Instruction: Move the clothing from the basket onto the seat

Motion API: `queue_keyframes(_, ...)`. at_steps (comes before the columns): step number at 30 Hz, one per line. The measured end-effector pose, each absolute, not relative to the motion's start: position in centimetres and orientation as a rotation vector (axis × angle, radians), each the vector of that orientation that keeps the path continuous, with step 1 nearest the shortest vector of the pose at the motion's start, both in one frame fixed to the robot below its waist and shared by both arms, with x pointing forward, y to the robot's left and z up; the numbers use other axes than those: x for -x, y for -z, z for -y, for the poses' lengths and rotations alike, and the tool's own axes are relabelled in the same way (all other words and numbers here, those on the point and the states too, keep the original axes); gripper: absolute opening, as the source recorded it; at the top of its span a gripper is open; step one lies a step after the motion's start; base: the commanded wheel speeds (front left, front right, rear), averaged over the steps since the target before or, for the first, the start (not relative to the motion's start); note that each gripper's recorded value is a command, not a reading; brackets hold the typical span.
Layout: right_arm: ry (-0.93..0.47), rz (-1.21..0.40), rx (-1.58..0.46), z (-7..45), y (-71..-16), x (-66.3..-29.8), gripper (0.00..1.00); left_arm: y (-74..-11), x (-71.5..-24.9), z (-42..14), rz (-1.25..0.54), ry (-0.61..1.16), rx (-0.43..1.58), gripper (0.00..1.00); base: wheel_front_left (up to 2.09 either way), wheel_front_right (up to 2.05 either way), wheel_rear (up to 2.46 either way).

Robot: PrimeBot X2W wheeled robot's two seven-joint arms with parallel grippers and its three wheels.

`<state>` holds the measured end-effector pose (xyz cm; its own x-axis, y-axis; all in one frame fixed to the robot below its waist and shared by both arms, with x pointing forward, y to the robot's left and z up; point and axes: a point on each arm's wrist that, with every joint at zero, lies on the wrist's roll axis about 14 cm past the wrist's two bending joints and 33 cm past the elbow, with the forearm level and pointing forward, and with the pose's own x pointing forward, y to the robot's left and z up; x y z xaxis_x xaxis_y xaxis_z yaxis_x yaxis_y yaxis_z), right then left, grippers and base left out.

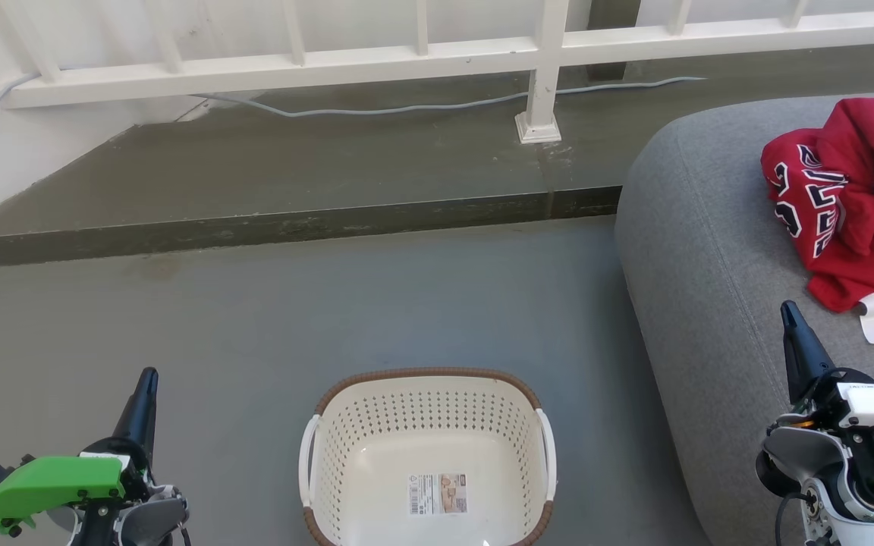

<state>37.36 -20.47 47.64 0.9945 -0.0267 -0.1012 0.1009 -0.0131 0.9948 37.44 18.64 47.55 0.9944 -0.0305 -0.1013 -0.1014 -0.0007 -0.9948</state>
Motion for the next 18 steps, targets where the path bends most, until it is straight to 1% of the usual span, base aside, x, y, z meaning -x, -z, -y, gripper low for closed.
queue_keyframes(18,0.102,-0.057,-1.581,20.52,-47.64,-37.36,0.00,-47.50,-37.43,-18.57,-0.104,-0.057,1.575,0.00,0.00,0.00,0.00)
